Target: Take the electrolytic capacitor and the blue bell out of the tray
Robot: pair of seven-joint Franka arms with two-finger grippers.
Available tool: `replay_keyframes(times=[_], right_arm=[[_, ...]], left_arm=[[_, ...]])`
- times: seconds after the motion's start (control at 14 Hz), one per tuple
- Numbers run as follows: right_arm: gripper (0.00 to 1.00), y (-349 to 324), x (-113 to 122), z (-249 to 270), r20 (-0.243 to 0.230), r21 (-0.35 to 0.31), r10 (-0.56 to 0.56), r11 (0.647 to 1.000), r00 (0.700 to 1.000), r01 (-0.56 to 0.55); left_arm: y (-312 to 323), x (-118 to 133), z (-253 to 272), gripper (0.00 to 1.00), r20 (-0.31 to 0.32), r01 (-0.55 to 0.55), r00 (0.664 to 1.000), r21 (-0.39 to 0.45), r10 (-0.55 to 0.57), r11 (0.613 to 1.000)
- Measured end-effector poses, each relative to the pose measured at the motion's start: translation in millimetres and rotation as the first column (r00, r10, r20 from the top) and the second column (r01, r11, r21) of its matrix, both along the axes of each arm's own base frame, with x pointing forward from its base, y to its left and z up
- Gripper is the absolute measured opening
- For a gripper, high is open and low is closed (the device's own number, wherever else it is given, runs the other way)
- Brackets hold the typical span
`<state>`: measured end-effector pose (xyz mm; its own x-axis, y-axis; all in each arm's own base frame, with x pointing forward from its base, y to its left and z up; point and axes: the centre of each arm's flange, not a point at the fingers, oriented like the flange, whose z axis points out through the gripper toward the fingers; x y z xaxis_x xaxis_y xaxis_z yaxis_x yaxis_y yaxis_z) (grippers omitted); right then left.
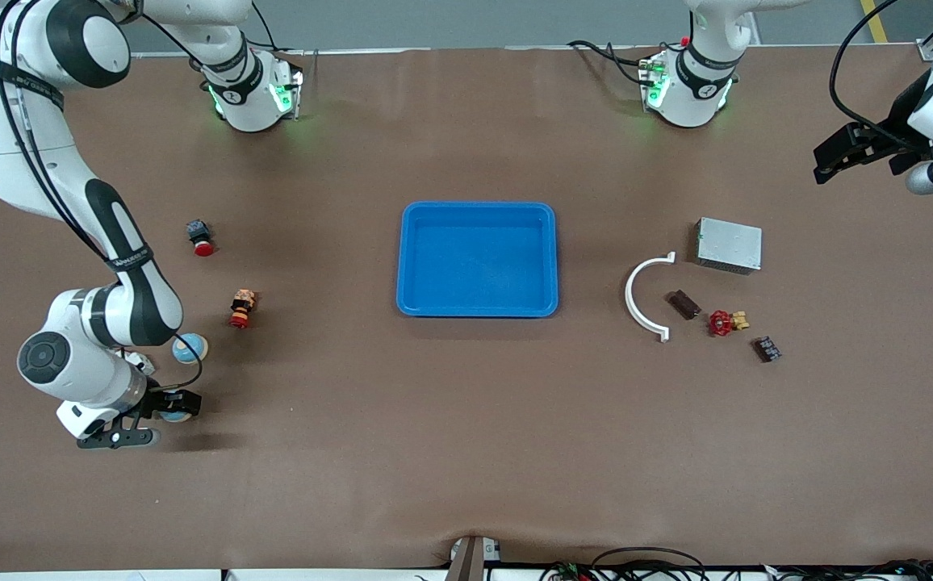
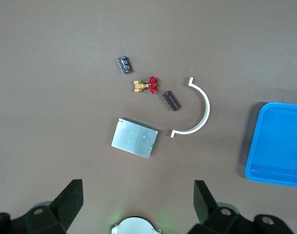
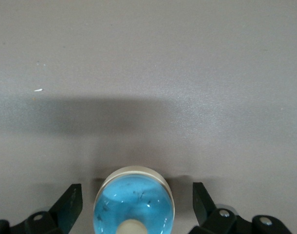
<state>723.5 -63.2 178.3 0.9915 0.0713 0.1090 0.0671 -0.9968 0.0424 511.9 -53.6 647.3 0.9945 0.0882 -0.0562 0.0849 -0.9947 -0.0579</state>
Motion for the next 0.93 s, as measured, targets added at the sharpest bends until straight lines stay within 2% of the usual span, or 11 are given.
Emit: replay_keyframes(times=[0.14, 0.43, 0.64, 0.93], right_arm=[[1.00, -1, 3, 7, -0.002, -0.003, -0.003, 1.000, 1.000, 0.003], [1.00, -2, 1, 49, -0.091, -0.029, -0.012, 1.000, 0.996, 0.009], [1.00, 1, -8, 108, -0.156, -0.019, -0.047, 0.999, 0.987, 0.044], [1.00, 9, -37, 206, -0.236, 0.018, -0.084, 0.996, 0.968, 0.091]], left_arm=[[0, -1, 2, 1.00, 0.004, 0.000, 1.000, 0.000, 0.000, 1.000], [0, -2, 3, 1.00, 0.006, 0.000, 1.000, 0.000, 0.000, 1.000], [0, -2, 4, 1.00, 0.008, 0.000, 1.000, 0.000, 0.000, 1.000], [0, -2, 5, 1.00, 0.009, 0.000, 1.000, 0.000, 0.000, 1.000]])
